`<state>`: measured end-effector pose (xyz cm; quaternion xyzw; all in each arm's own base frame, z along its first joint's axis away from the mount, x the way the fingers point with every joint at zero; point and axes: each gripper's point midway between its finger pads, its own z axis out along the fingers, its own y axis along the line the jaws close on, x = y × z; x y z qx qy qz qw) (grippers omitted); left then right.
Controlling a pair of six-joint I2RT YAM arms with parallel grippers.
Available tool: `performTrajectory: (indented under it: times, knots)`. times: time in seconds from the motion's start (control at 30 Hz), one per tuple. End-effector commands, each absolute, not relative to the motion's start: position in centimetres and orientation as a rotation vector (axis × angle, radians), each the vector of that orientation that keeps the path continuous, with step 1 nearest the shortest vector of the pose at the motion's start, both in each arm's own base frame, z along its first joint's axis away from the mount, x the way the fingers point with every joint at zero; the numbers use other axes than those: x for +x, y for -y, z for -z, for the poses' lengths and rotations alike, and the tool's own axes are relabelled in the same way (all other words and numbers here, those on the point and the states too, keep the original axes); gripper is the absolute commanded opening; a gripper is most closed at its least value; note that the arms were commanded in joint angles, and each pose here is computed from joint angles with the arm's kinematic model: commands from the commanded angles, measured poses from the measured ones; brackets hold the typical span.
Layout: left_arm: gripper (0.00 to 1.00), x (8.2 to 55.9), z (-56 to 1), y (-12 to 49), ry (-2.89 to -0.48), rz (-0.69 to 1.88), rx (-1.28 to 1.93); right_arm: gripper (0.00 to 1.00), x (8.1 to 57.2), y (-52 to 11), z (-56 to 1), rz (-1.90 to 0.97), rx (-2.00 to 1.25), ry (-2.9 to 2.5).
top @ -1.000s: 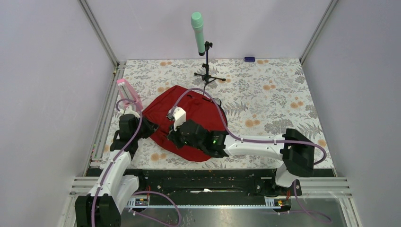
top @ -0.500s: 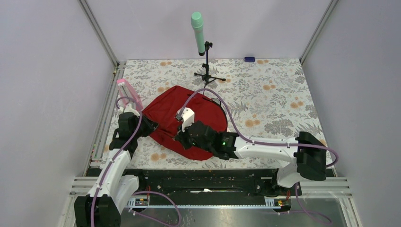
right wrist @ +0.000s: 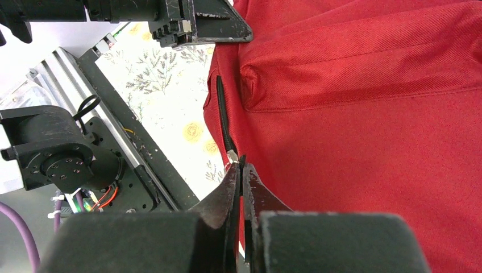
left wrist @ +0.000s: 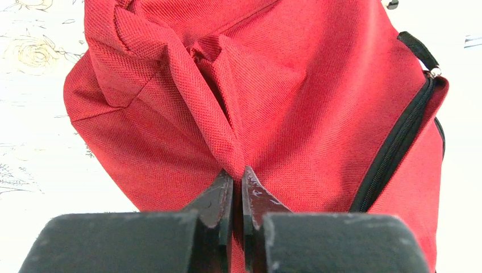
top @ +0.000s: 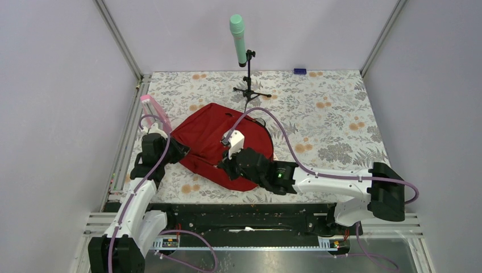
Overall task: Pack the student bag
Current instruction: Zip the student bag at the center of the board.
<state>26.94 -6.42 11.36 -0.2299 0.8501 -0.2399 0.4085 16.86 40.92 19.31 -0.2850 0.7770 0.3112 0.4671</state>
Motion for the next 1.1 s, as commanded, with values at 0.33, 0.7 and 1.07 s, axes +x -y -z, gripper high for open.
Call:
performTrajectory:
  times: [0.33, 0.7, 1.07]
  knots:
    - [0.00, 29.3, -15.1, 4.6, -2.008, 0.513, -0.556, 0.00, 17.0, -37.4, -23.5, -0.755, -0.601, -1.835]
    - [0.00, 29.6, -15.5, 4.7, -2.003, 0.515, -0.551, 0.00, 17.0, -35.5, -24.7, -0.725, -0.587, -1.811]
    - [0.00, 30.2, -16.3, 3.8, -1.988, 0.499, -0.569, 0.00, 17.3, -33.4, -24.8, -0.669, -0.573, -1.804]
